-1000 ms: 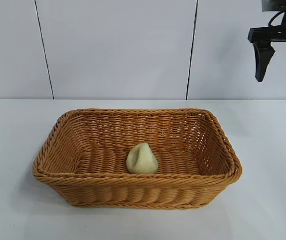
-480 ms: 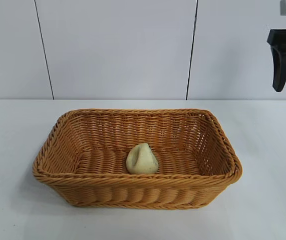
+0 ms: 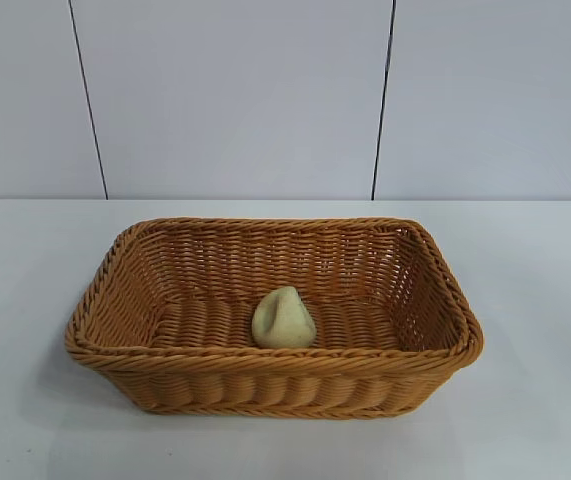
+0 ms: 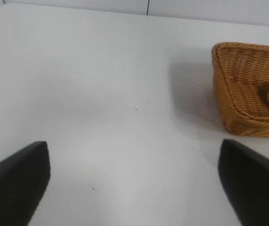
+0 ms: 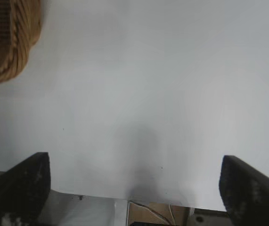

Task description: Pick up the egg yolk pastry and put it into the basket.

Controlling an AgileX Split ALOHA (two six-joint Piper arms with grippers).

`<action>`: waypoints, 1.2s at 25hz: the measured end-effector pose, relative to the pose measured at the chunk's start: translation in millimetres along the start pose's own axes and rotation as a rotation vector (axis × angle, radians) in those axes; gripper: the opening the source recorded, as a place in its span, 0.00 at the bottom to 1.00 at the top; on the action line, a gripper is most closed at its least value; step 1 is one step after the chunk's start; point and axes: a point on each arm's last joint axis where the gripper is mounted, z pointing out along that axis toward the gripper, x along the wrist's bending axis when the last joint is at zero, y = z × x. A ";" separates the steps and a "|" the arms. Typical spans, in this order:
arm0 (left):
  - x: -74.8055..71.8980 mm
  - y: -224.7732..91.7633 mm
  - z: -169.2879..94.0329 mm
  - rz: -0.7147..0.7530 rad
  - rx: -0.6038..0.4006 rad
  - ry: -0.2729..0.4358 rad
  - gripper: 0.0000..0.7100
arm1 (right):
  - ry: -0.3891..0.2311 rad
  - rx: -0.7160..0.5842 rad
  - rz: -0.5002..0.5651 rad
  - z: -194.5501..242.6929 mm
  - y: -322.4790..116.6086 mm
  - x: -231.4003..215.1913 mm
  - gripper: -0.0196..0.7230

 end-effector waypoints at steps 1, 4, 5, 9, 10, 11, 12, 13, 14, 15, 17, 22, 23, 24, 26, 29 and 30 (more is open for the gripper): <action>0.0 0.0 0.0 0.000 0.000 0.000 0.98 | 0.001 -0.004 0.001 3.0 -9.4 -0.1 0.96; 0.0 0.0 0.0 0.000 0.000 0.000 0.98 | 0.001 -0.043 -0.015 4.7 -31.8 -0.3 0.96; 0.0 0.0 0.0 0.000 0.000 0.000 0.98 | 0.000 -0.075 -0.017 1.2 -34.9 -0.3 0.96; 0.0 0.0 0.0 0.000 0.000 0.000 0.98 | 0.000 -0.198 -0.021 -13.9 -44.4 -0.2 0.96; 0.0 0.0 0.0 0.000 0.000 0.000 0.98 | 0.000 -0.226 -0.022 -17.4 -47.2 -0.1 0.96; 0.0 0.0 0.0 0.000 0.000 0.000 0.98 | 0.000 -0.255 -0.022 -20.8 -50.1 -0.1 0.96; 0.0 0.0 0.0 0.000 0.000 0.000 0.98 | 0.000 -0.278 -0.017 -23.6 -52.6 -0.3 0.96; 0.0 0.0 0.0 0.000 0.000 0.000 0.98 | -0.003 -0.308 -0.009 -27.1 -55.8 -0.7 0.96; 0.0 0.0 0.0 0.000 0.000 0.000 0.98 | -0.011 -0.338 0.005 -30.4 -59.0 -1.6 0.96; 0.0 0.0 0.0 0.000 0.000 0.000 0.98 | -0.022 -0.364 0.022 -33.2 -62.0 -2.8 0.96; 0.0 0.0 0.0 0.000 0.000 0.000 0.98 | -0.047 -0.429 0.056 -39.9 -69.6 -4.4 0.96; 0.0 0.0 0.0 0.000 0.000 0.000 0.98 | -0.084 -0.597 0.087 -54.8 -91.4 -3.1 0.96; 0.0 0.0 0.0 0.000 0.000 0.000 0.98 | -0.086 -0.636 0.085 -57.7 -96.8 -2.2 0.96; 0.0 0.0 0.0 0.000 0.000 0.000 0.98 | -0.089 -0.675 0.083 -60.4 -102.3 -1.4 0.96; 0.0 0.0 0.0 0.000 0.000 0.000 0.98 | -0.093 -0.743 0.079 -64.5 -112.0 0.1 0.96; 0.0 0.0 0.0 0.000 0.000 0.000 0.98 | -0.094 -0.779 0.076 -66.4 -118.2 1.1 0.96; 0.0 0.0 0.0 0.000 0.000 0.000 0.98 | -0.094 -0.778 0.076 -66.4 -118.3 1.1 0.96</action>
